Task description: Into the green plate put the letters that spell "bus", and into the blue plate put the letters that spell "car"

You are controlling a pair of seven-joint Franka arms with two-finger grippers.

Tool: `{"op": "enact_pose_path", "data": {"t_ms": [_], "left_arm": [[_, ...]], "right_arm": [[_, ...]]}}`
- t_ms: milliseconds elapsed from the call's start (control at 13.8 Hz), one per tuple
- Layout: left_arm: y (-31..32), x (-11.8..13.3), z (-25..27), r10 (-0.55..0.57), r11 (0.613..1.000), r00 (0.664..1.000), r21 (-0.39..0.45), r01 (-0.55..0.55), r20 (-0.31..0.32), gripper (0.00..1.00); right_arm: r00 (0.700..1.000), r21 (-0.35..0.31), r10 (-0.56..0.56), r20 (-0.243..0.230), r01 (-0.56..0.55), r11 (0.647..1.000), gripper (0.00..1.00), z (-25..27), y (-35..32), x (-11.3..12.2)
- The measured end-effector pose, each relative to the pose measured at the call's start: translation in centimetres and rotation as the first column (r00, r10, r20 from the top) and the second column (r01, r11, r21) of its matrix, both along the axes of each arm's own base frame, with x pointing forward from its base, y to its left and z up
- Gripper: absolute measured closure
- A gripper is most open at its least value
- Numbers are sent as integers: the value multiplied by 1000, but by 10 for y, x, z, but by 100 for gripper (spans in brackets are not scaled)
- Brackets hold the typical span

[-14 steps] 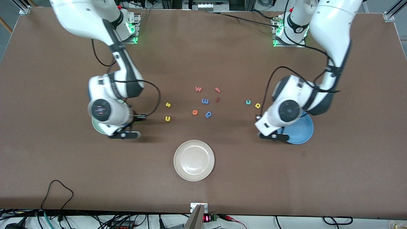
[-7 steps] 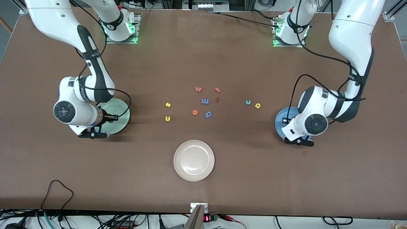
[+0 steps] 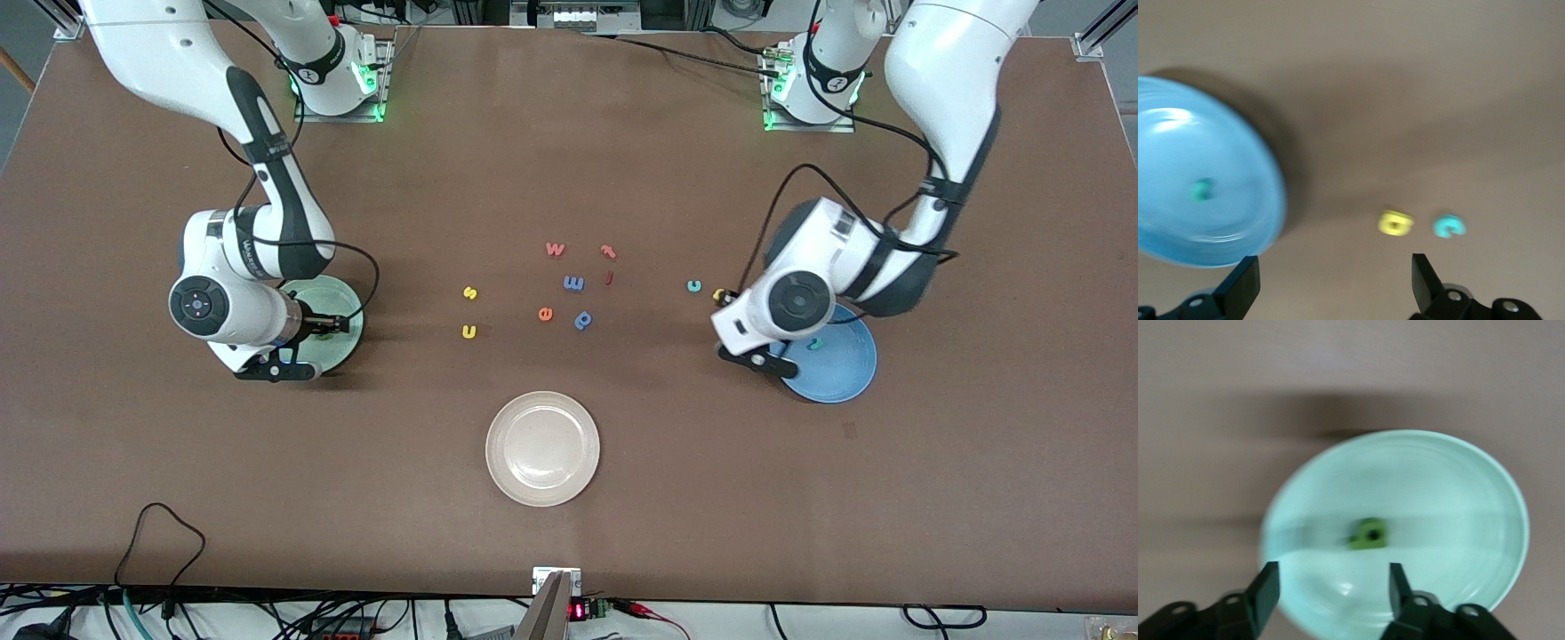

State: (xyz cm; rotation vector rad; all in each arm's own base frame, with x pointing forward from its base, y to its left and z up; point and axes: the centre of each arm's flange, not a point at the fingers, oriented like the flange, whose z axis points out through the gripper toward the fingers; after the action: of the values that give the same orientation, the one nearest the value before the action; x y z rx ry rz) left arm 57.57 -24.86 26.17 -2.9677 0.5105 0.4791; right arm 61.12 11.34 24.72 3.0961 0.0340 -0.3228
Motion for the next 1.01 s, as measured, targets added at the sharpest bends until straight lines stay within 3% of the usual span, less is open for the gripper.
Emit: {"op": "enact_pose_path", "data": {"t_ms": [145, 217, 362, 579, 796, 1013], "left_arm": [[-32, -30, -12, -93, 993, 995, -68, 95, 31, 0], [-38, -44, -20, -156, 983, 987, -94, 160, 49, 0], [-36, -66, -33, -290, 946, 954, -126, 298, 80, 0], [-16, -88, -43, -463, 870, 881, -142, 473, 98, 0], [-10, -95, -48, -630, 767, 766, -48, 639, 132, 0], [-15, -99, -60, -712, 688, 680, -21, 726, 177, 0]], "right_arm": [[1000, 58, 9, 8, -9, 998, 0, 11, 42, -2], [1000, 80, 23, 8, -24, 997, 0, 11, 64, -5], [999, 85, 34, 8, -34, 996, 21, 2, 109, -13], [1000, 63, 3, 24, -4, 998, 25, -25, 147, -22], [998, 46, -43, 48, 41, 998, 25, -43, 181, -34], [994, 41, -81, 68, 78, 996, 32, -54, 197, -38]]}}
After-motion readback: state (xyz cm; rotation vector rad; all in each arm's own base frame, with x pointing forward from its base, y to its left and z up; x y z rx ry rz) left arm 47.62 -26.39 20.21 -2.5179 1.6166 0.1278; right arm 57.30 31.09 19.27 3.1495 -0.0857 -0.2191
